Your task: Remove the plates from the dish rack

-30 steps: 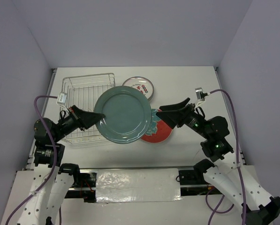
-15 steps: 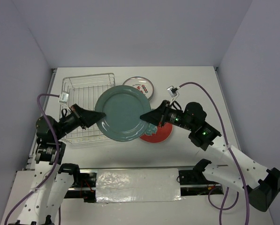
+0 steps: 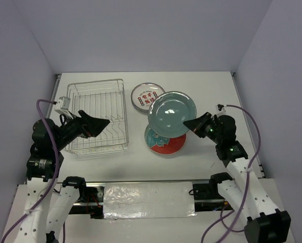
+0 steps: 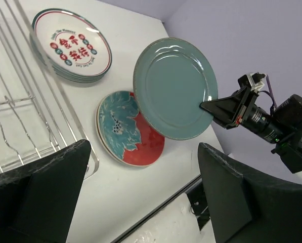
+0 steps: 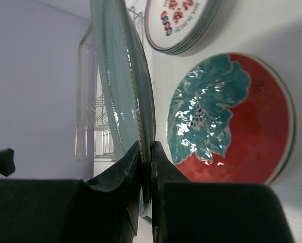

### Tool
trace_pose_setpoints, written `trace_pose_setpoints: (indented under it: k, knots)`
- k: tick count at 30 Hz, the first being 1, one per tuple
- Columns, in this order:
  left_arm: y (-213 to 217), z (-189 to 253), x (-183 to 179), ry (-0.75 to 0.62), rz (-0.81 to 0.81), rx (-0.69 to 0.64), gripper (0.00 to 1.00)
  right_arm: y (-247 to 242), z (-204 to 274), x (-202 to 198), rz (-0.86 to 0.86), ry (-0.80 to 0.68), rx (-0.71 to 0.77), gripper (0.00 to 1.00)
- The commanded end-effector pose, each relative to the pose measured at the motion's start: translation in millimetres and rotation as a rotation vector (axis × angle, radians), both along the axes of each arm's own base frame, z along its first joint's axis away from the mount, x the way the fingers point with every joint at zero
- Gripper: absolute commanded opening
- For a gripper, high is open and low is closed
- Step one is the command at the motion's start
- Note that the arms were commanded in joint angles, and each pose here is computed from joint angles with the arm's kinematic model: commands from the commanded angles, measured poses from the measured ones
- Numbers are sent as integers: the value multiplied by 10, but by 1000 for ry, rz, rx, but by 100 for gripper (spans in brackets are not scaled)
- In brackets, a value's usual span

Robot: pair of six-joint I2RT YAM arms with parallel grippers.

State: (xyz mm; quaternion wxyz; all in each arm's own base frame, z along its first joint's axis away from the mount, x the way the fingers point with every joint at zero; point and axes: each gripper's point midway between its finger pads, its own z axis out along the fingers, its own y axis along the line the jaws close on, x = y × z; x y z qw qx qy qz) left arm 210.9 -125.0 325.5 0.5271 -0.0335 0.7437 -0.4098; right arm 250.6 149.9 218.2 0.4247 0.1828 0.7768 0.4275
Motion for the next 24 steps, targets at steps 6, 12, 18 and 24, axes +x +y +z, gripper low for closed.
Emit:
trace_pose_setpoints:
  k: [6, 12, 18, 24]
  knots:
    - [119, -457, 10, 44, 21, 150, 99, 173, 208, -3, 325, -131, 196, 0]
    - [209, -595, -5, 27, 38, 242, 99, 31, -123, 32, 334, -74, 162, 0]
    - [171, -755, 11, 17, 10, 240, 99, -119, -488, 119, 335, -4, 178, 0]
    - [139, -734, -12, -6, -13, 240, 99, -109, -699, 122, 369, 37, 169, 0]
